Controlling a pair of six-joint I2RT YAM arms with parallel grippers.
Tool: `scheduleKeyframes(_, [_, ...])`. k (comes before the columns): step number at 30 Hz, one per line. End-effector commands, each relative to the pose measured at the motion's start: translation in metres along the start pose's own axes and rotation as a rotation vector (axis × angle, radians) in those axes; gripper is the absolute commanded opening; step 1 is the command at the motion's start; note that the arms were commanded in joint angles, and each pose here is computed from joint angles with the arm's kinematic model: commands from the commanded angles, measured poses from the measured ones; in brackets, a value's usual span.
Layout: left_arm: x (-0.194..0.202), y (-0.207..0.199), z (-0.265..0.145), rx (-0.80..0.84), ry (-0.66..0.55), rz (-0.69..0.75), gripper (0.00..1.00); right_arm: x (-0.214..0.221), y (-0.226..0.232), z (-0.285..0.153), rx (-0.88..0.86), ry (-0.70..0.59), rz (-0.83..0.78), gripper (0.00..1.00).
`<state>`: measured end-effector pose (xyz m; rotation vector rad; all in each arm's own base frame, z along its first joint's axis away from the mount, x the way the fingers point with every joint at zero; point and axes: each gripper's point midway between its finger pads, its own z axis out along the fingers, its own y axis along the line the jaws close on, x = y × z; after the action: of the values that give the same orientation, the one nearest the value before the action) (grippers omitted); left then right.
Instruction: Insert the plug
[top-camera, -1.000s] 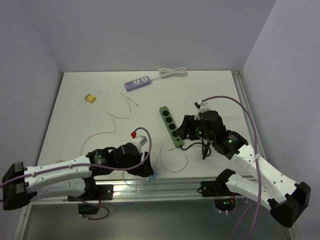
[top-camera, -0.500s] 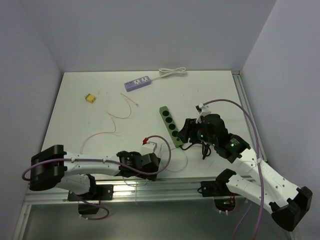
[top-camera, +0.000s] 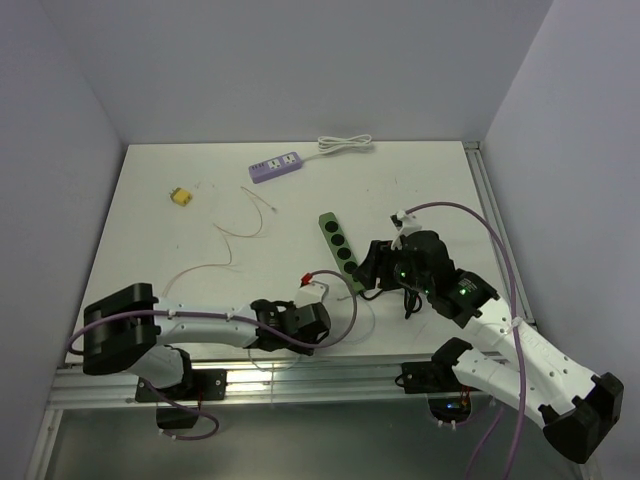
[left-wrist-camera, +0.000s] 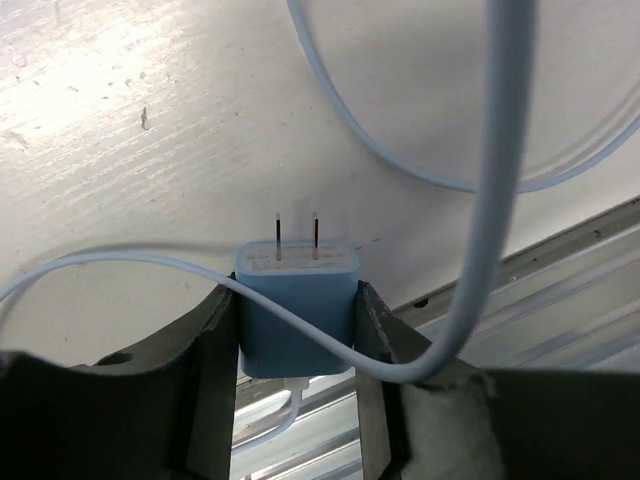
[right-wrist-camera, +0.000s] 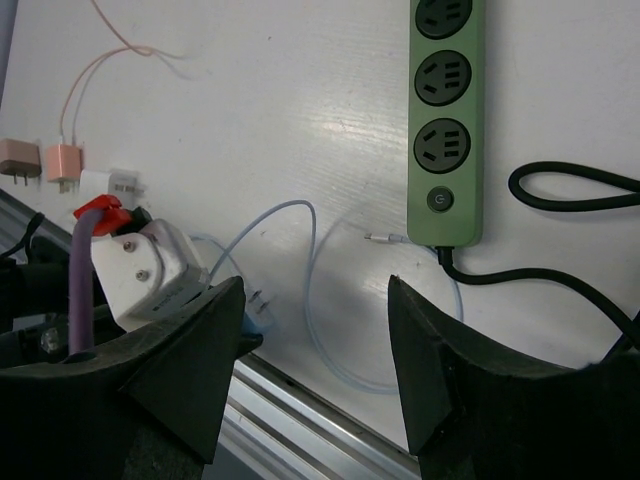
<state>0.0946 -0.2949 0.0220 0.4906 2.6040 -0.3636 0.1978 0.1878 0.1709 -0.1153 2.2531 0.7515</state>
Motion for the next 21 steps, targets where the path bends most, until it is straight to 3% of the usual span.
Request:
scheduleKeyframes(1, [-0.027,-0.008,-0.021,0.078,-0.064,-0.027,0.00,-0.008,0.000,-0.004,0.001,-0.038,-0.004,0.66])
scheduleKeyframes(5, [-0.076,-0.003,-0.055,0.291,-0.119,-0.201,0.00,-0.006,0.000,-0.002,-0.007,-0.030,-0.008,0.66])
scheduleKeyframes(8, [-0.136,0.011,-0.090,0.422,-0.240,-0.333,0.00,-0.005,0.010,-0.001,-0.071,-0.029,-0.018,0.68])
scheduleKeyframes(12, [-0.193,-0.004,-0.135,0.590,-0.328,-0.449,0.00,-0.010,0.034,0.000,-0.212,-0.062,-0.053,0.70])
scheduleKeyframes(17, [-0.228,-0.021,-0.157,0.818,-0.289,-0.618,0.00,-0.018,0.059,-0.004,-0.336,-0.114,-0.102,0.62])
scheduleKeyframes(21, [-0.248,-0.015,-0.163,0.926,-0.270,-0.831,0.00,-0.037,0.084,-0.014,-0.404,-0.243,-0.152,0.57])
